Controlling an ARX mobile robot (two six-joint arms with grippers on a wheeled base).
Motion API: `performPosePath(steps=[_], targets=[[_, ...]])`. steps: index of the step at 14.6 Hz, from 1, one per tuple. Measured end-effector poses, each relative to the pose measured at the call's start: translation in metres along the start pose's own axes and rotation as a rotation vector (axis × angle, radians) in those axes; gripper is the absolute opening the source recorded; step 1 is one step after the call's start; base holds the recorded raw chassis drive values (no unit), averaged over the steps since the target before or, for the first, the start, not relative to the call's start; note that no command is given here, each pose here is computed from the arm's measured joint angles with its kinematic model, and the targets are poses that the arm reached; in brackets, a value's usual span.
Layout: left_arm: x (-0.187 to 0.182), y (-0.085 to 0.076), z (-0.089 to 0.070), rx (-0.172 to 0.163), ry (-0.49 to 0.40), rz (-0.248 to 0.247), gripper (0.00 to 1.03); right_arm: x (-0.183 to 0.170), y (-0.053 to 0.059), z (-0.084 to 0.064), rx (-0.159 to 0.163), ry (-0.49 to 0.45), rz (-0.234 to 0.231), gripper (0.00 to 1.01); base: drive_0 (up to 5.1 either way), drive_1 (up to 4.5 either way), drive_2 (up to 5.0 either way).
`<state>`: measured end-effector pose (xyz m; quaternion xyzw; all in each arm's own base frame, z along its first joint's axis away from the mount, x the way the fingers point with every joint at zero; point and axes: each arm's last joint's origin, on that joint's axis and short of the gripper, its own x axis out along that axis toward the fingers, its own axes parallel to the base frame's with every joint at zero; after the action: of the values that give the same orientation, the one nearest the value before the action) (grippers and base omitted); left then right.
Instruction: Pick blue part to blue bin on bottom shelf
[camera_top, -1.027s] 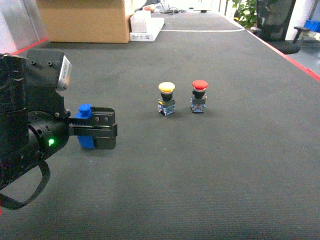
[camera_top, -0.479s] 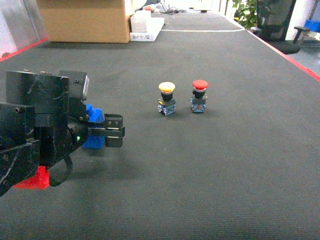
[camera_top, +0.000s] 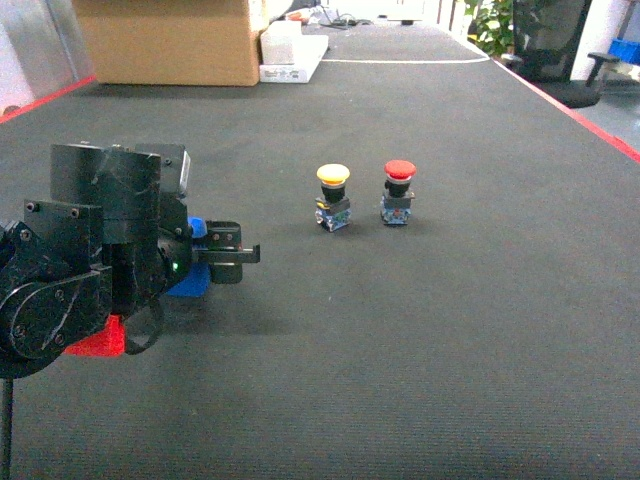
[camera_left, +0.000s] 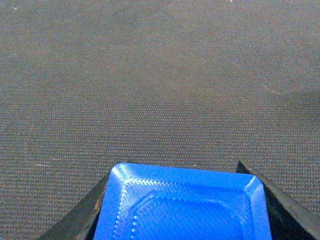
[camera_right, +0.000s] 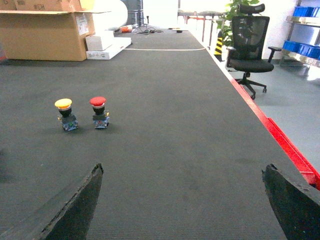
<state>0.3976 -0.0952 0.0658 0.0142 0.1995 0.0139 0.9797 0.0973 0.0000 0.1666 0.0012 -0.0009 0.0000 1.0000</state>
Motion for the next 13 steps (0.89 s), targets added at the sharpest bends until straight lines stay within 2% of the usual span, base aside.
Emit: performPosePath(steps=[2, 8, 9, 11, 13], targets=[[0.001, 0.0, 0.002, -0.002, -0.004, 0.0, 0.46, 0.0, 0.0, 0.0, 0.0, 0.0, 0.0, 0.98, 0.0, 0.0, 0.0], [-0.01, 0.002, 0.003, -0.001, -0.007, -0.006, 0.44, 0.0, 0.0, 0.0, 0.0, 0.0, 0.0, 0.98, 0.0, 0.0, 0.0], [-0.021, 0.004, 0.006, -0.003, -0.016, -0.011, 0.44, 0.0, 0.0, 0.0, 0.0, 0.0, 0.0, 0.98, 0.0, 0.0, 0.0], [-0.058, 0.012, 0.022, -0.022, -0.085, -0.011, 0.44, 0.0, 0.0, 0.0, 0.0, 0.0, 0.0, 0.98, 0.0, 0.0, 0.0], [-0.115, 0.022, 0.036, -0.038, -0.133, 0.004, 0.44, 0.0, 0.0, 0.0, 0.0, 0.0, 0.0, 0.98, 0.0, 0.0, 0.0]])
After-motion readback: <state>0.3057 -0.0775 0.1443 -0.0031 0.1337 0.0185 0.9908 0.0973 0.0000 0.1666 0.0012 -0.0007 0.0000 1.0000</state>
